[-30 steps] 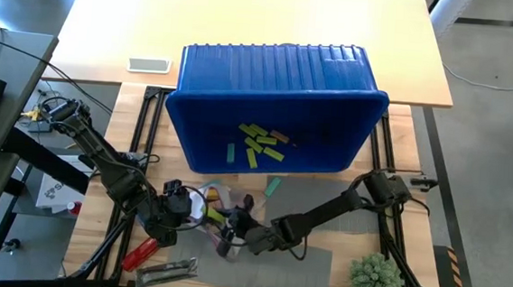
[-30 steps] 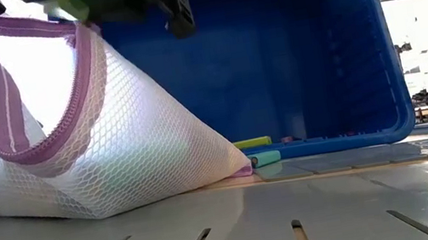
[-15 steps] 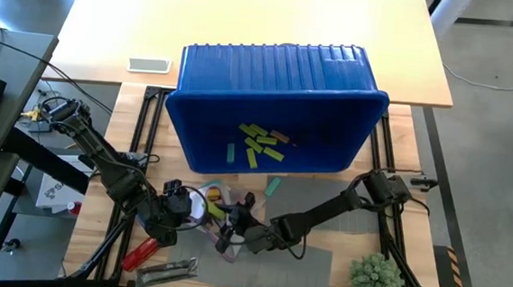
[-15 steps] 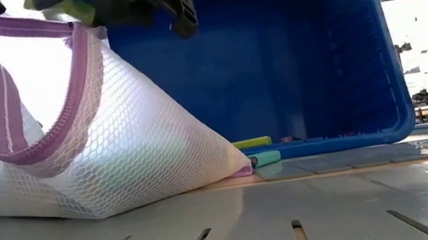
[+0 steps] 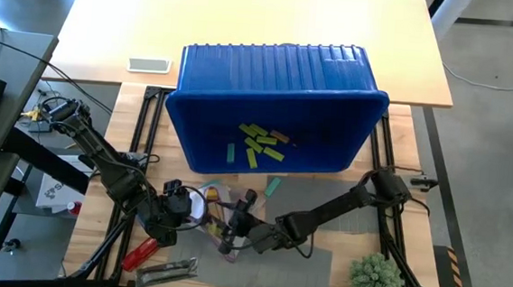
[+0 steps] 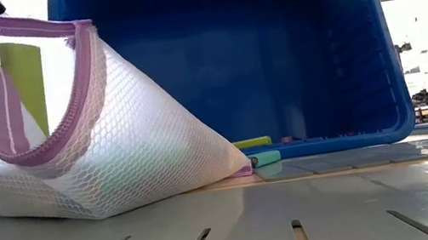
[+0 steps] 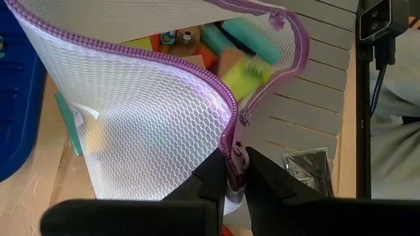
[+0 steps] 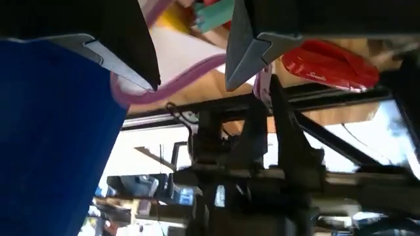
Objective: Sort blocks
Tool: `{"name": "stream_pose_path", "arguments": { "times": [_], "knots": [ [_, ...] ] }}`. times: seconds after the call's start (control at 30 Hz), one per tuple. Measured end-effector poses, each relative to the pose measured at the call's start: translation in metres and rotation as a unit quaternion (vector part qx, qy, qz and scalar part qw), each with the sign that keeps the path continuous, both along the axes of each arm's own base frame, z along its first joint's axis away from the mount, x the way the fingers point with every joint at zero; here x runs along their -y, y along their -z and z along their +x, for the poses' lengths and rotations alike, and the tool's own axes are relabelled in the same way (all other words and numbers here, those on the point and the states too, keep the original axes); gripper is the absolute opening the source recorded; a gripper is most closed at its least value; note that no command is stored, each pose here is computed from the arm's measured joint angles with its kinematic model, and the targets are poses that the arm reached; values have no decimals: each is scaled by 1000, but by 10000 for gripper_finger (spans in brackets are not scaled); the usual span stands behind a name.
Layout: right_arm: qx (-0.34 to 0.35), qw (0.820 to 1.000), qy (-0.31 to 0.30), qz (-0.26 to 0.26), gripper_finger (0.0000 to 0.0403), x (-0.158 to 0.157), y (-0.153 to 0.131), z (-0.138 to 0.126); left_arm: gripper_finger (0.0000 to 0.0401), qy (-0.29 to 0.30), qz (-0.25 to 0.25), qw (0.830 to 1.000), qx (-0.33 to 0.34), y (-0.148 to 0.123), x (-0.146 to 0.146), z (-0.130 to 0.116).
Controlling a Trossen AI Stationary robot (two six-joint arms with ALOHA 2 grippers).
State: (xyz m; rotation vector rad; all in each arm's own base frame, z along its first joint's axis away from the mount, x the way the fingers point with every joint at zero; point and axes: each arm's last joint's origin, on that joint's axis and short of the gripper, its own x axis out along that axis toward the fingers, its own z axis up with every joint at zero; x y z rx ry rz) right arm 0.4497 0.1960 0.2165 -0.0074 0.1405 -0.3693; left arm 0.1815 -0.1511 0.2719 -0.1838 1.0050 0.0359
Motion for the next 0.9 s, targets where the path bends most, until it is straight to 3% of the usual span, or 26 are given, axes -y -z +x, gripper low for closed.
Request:
{"name": "stream_pose_path", "arguments": {
  "times": [0.17,0.33,0.43,0.53,0.7,0.8,0.9],
  "knots": [
    [-74,994,-25,-74,163,-1,-36,-24,24,0,0,1000,0,0,0,0],
    [-199,976,-40,-84,163,11,-52,-56,24,0,0,1000,0,0,0,0],
    [-302,949,-74,-57,163,27,-48,-71,24,0,0,1000,0,0,0,0],
    [-410,904,-121,-33,163,44,-37,-80,24,0,0,1000,0,0,0,0],
    [-507,837,-184,-90,163,69,-15,-82,24,0,0,1000,0,0,0,0],
    [-525,817,-212,-110,163,88,1,-79,24,0,0,1000,0,0,0,0],
    [-531,810,-228,-103,163,112,15,-75,24,0,-1,1000,0,0,0,0]
  ]
}}
